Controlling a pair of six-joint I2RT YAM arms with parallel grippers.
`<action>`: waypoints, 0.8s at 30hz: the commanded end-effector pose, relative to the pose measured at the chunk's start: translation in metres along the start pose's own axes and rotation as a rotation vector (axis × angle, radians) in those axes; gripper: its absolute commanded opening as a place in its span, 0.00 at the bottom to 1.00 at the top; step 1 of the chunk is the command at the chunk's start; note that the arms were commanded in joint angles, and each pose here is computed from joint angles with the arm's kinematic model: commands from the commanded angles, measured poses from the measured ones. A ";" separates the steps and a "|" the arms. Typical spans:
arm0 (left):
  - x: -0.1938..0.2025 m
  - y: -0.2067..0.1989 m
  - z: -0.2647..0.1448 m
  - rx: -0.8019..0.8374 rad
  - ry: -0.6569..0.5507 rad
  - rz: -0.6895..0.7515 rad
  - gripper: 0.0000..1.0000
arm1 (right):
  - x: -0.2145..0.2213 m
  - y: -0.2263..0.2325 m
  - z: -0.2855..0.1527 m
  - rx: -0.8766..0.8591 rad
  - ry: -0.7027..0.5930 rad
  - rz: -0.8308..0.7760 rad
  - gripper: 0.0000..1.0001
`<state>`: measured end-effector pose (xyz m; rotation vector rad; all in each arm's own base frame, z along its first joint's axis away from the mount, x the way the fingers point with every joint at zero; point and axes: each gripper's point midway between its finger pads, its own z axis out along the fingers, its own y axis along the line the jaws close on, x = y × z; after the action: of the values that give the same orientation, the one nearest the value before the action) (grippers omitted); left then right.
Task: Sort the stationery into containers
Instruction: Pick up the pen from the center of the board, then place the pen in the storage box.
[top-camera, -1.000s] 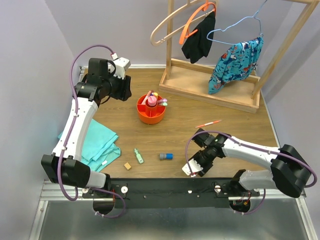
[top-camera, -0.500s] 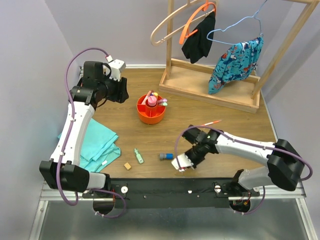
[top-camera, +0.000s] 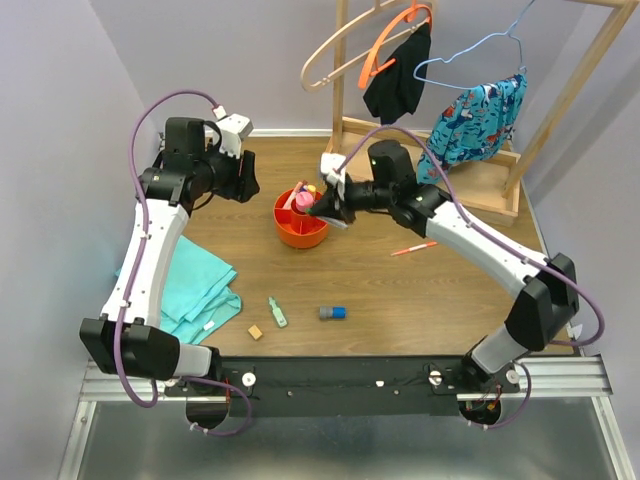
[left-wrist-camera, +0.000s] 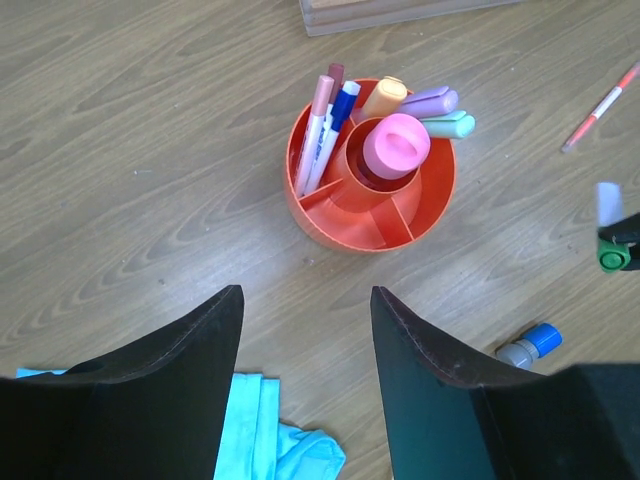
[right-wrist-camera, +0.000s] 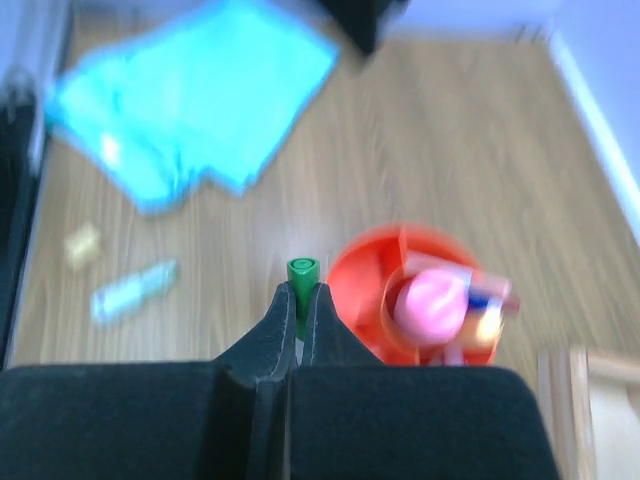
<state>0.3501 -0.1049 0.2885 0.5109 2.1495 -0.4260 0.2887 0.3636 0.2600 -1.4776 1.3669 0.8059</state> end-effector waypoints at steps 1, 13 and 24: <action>-0.003 -0.008 -0.006 0.064 -0.011 0.018 0.64 | -0.096 -0.044 0.017 0.041 -0.421 0.115 0.01; -0.004 0.049 0.042 -0.041 0.054 -0.076 0.59 | -0.088 -0.121 0.077 0.155 -0.604 0.147 0.01; -0.029 0.107 0.072 -0.122 0.027 -0.168 0.55 | -0.031 -0.136 0.109 0.171 -0.591 0.189 0.01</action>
<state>0.4502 -0.0685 0.2556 0.3367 2.2464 -0.4035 0.4145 0.4682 0.2772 -0.9364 1.1495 1.1235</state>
